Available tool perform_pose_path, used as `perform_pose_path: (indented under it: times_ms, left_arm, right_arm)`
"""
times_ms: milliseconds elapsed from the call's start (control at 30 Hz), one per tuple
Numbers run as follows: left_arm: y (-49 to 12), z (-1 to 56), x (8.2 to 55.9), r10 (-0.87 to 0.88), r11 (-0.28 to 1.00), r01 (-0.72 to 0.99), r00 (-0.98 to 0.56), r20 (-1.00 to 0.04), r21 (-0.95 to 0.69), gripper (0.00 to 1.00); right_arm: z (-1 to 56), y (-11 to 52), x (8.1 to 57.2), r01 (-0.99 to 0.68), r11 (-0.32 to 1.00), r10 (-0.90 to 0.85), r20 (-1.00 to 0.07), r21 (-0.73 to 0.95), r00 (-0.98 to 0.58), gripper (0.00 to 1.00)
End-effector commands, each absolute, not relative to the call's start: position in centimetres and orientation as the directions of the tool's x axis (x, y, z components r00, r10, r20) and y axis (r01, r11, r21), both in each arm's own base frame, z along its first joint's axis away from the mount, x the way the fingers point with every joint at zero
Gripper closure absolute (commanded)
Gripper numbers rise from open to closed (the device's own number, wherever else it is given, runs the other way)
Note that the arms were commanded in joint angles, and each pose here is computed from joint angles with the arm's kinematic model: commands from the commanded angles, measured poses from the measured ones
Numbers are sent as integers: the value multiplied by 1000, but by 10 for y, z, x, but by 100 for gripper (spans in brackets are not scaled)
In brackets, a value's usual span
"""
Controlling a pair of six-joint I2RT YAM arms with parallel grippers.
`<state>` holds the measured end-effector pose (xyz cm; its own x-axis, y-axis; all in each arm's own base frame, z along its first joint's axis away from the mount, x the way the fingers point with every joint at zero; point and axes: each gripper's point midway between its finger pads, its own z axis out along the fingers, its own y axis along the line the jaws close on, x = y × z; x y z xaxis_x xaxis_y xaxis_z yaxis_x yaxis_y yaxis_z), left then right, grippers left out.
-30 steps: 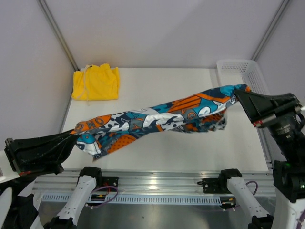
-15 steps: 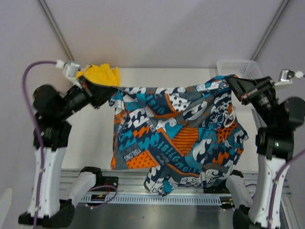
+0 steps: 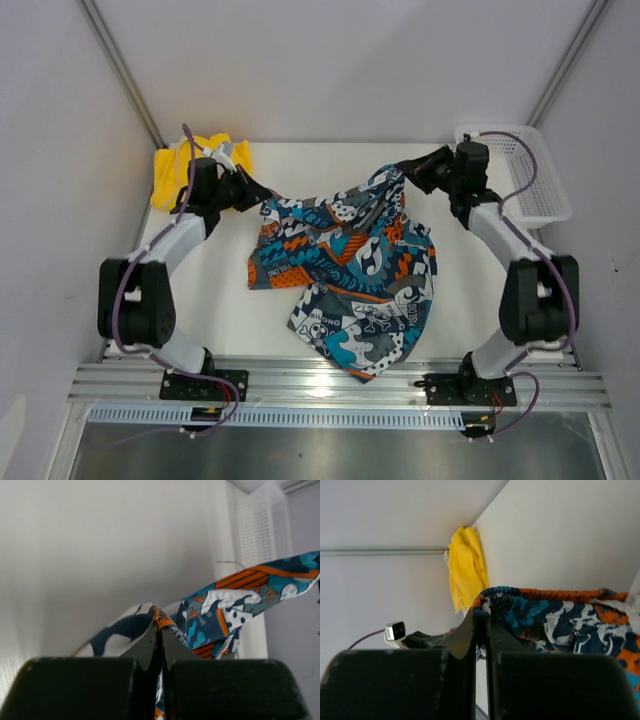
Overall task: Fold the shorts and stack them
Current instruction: Flatten the shorts out
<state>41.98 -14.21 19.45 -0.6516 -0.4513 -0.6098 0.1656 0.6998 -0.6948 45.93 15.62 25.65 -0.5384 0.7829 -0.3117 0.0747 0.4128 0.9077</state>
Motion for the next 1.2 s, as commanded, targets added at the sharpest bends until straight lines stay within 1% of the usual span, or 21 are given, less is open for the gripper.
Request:
perform_pose_path:
  times_ms: [0, 167, 200, 233, 300, 367, 400, 433, 467, 500, 533, 633, 667, 700, 767, 933, 1000, 1033, 1067, 1133, 1167]
  left_arm:
    - [-132, 198, 471, -494, 724, 177, -543, -679, -667, 100]
    - [-124, 167, 513, -487, 739, 136, -568, -663, -659, 100]
    - [-122, 171, 520, -483, 745, 134, -568, -667, -654, 100]
    - [-119, 179, 529, -476, 751, 147, -554, -683, -643, 100]
    - [-110, 174, 543, -475, 753, 139, -562, -677, -643, 100]
    - [-101, 177, 556, -467, 763, 137, -560, -684, -632, 100]
    - [-99, 172, 570, -456, 769, 136, -568, -685, -625, 91]
    - [-96, 186, 584, -428, 791, 154, -553, -715, -592, 61]
    - [-92, 164, 580, -418, 807, 85, -617, -667, -585, 46]
    - [-88, 160, 592, -410, 822, 66, -620, -669, -566, 26]
    - [-77, 166, 600, -404, 851, 32, -596, -694, -524, 22]
    - [-51, 173, 597, -401, 896, -74, -557, -727, -437, 13]
    - [-44, 178, 596, -402, 904, -106, -539, -740, -414, 9]
    - [-36, 179, 591, -403, 910, -144, -533, -744, -390, 9]
    - [-25, 197, 584, -392, 919, -171, -496, -775, -356, 9]
    - [-48, 205, 556, -290, 957, -136, -515, -807, -257, 10]
    - [-84, 213, 539, -229, 972, -73, -521, -822, -224, 11]
    - [-99, 208, 529, -206, 976, -53, -534, -820, -210, 11]
    - [-136, 226, 515, -170, 977, 24, -509, -844, -211, 11]
    - [-169, 208, 487, -111, 978, 92, -526, -843, -186, 11]
    - [-209, 217, 472, -79, 964, 182, -497, -864, -193, 11]
  right_arm:
    - [293, 152, 533, -116, 427, 802, -435, 897, -409, 100]
    - [269, 159, 612, -183, 394, 794, -434, 901, -426, 100]
    - [237, 160, 630, -151, 395, 792, -419, 906, -444, 100]
    - [263, 161, 643, -218, 388, 792, -445, 895, -418, 100]
    - [236, 161, 667, -204, 409, 785, -457, 889, -418, 100]
    - [266, 163, 686, -289, 414, 785, -499, 863, -366, 100]
    - [261, 163, 694, -280, 421, 785, -501, 863, -363, 97]
    - [232, 163, 707, -250, 429, 786, -495, 868, -371, 77]
    - [262, 166, 713, -315, 426, 789, -518, 848, -330, 28]
    - [260, 166, 717, -318, 426, 790, -520, 847, -325, 9]
    - [253, 166, 721, -323, 429, 789, -524, 843, -320, 1]
    - [260, 166, 717, -365, 485, 753, -592, 794, -287, 0]
    - [287, 163, 710, -389, 500, 748, -612, 774, -256, 1]
    - [267, 159, 707, -351, 520, 741, -616, 779, -267, 1]
    - [287, 151, 695, -350, 565, 712, -656, 747, -250, 1]
    - [235, 127, 657, -116, 727, 597, -707, 676, -379, 1]
    - [234, 118, 632, -65, 780, 551, -732, 622, -401, 7]
    - [205, 107, 620, 22, 806, 542, -723, 591, -429, 8]
    - [200, 102, 610, 50, 819, 532, -725, 571, -438, 9]
    - [200, 91, 589, 74, 849, 497, -741, 524, -451, 12]
    - [180, 85, 576, 116, 862, 484, -732, 494, -480, 17]
